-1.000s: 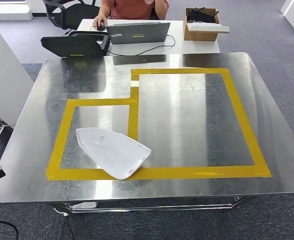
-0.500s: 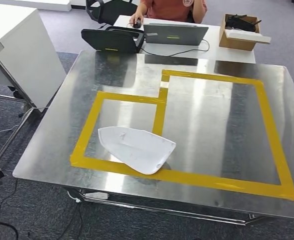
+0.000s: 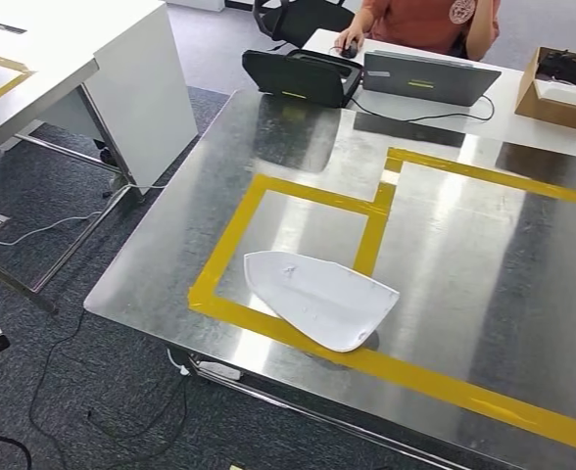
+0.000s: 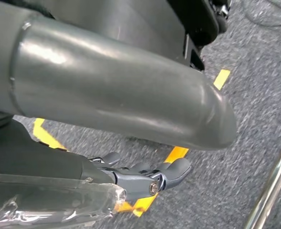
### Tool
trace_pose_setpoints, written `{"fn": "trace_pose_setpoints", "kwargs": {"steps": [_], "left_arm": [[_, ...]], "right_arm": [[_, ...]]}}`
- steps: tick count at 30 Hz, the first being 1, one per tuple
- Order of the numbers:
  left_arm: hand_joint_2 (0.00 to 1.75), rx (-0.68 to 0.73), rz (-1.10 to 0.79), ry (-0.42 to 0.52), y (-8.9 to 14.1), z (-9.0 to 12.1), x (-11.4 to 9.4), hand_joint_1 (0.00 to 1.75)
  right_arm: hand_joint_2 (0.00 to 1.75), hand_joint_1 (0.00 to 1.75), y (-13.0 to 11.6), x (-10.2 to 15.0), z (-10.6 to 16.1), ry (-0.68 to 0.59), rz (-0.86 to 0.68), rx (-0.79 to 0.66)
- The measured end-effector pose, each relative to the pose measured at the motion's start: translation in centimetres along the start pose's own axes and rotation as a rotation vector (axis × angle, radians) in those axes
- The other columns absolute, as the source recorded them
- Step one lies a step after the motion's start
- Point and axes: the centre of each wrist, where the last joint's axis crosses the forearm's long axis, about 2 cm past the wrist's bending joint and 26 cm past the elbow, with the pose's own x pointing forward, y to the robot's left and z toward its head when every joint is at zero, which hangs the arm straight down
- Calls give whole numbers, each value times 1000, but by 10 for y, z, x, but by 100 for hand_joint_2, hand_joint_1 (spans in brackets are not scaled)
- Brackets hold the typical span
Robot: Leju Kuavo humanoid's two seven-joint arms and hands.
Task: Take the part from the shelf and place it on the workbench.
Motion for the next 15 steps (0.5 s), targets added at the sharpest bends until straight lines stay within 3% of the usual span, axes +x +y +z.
{"fn": "trace_pose_setpoints", "kwargs": {"steps": [15], "left_arm": [[0,-11,-17,18,1,3,-4,0]], "right_arm": [[0,0,5,1,3,25,0,-6]]}}
